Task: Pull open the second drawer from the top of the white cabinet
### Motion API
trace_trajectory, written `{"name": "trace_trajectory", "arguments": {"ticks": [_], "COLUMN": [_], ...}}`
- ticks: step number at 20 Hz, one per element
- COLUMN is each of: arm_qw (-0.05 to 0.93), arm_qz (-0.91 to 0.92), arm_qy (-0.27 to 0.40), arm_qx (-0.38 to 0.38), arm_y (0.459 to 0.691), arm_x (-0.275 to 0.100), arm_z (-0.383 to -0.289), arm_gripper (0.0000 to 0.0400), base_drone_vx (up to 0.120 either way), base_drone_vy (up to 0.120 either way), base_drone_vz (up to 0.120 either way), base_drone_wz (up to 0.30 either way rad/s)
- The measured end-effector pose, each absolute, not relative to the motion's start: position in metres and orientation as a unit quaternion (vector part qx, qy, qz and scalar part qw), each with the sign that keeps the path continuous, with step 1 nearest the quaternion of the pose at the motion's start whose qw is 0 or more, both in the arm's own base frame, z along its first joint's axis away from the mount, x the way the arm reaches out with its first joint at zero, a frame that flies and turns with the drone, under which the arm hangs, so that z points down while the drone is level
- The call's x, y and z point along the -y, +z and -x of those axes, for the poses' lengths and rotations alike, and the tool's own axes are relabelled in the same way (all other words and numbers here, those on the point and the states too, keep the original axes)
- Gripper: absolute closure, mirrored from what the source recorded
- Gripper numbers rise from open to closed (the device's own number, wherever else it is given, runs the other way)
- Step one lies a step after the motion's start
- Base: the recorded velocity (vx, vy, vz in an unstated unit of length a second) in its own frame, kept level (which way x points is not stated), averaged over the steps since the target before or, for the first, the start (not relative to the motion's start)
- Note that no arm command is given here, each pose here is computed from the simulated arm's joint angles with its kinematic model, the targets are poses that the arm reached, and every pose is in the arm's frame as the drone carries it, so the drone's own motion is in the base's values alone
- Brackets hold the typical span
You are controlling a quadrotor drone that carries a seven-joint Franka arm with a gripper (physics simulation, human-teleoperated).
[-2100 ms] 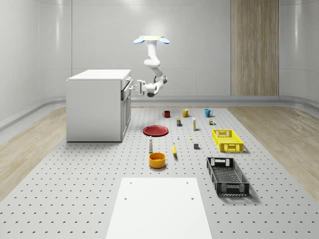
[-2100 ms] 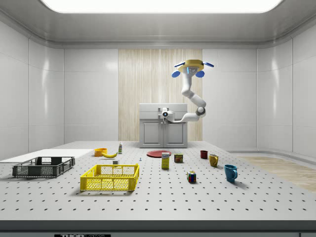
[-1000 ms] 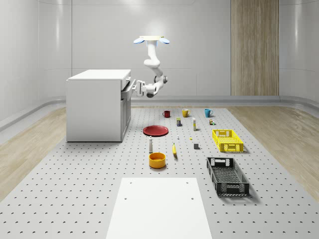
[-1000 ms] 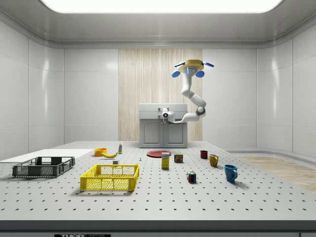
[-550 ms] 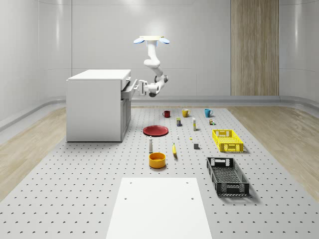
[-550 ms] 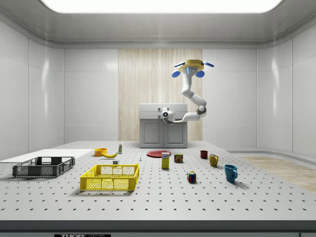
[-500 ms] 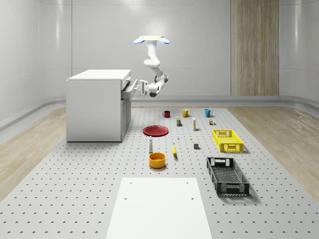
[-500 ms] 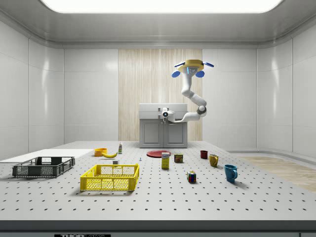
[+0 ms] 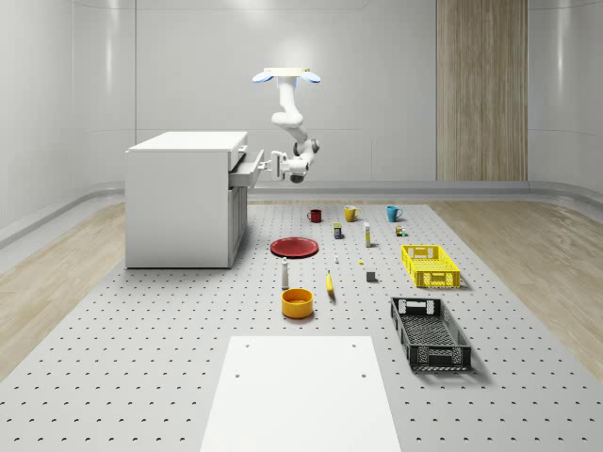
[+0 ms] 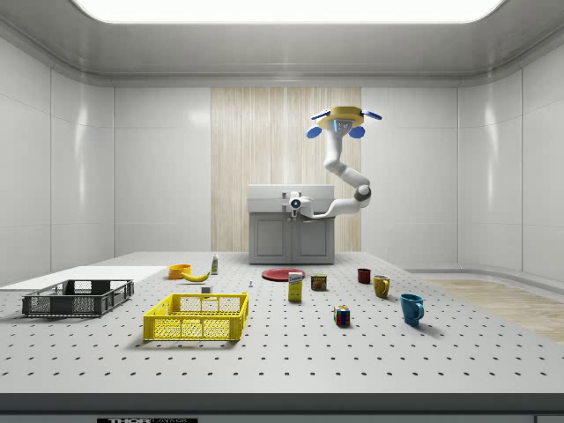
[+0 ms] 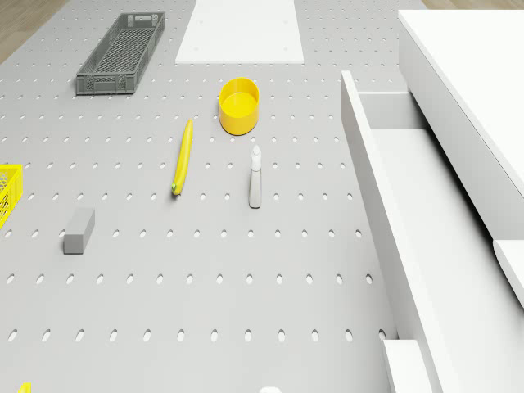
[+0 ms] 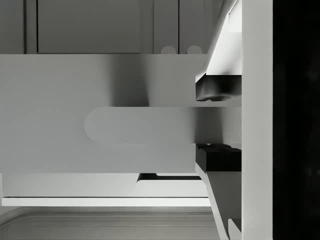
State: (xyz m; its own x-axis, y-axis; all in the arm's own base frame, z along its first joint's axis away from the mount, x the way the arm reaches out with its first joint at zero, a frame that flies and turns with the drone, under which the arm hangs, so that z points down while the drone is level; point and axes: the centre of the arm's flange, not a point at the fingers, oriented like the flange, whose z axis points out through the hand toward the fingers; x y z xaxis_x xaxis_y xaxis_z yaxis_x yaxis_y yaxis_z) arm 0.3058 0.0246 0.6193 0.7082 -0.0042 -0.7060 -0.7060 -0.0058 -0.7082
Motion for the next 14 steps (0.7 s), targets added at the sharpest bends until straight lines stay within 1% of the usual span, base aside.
{"name": "trace_trajectory", "arguments": {"ticks": [5, 14], "arm_qw": [0.653, 0.653], "arm_qz": [0.655, 0.654], "arm_qy": [0.270, 0.270], "arm_qx": [-0.270, -0.270], "arm_y": [0.619, 0.619], "arm_x": [-0.008, 0.031], "arm_z": [-0.3061, -0.3061], "arm_gripper": [0.0294, 0.0299], "base_drone_vx": [0.000, 0.000], "base_drone_vy": [0.000, 0.000], "base_drone_vz": [0.000, 0.000], "base_drone_wz": [0.000, 0.000]}}
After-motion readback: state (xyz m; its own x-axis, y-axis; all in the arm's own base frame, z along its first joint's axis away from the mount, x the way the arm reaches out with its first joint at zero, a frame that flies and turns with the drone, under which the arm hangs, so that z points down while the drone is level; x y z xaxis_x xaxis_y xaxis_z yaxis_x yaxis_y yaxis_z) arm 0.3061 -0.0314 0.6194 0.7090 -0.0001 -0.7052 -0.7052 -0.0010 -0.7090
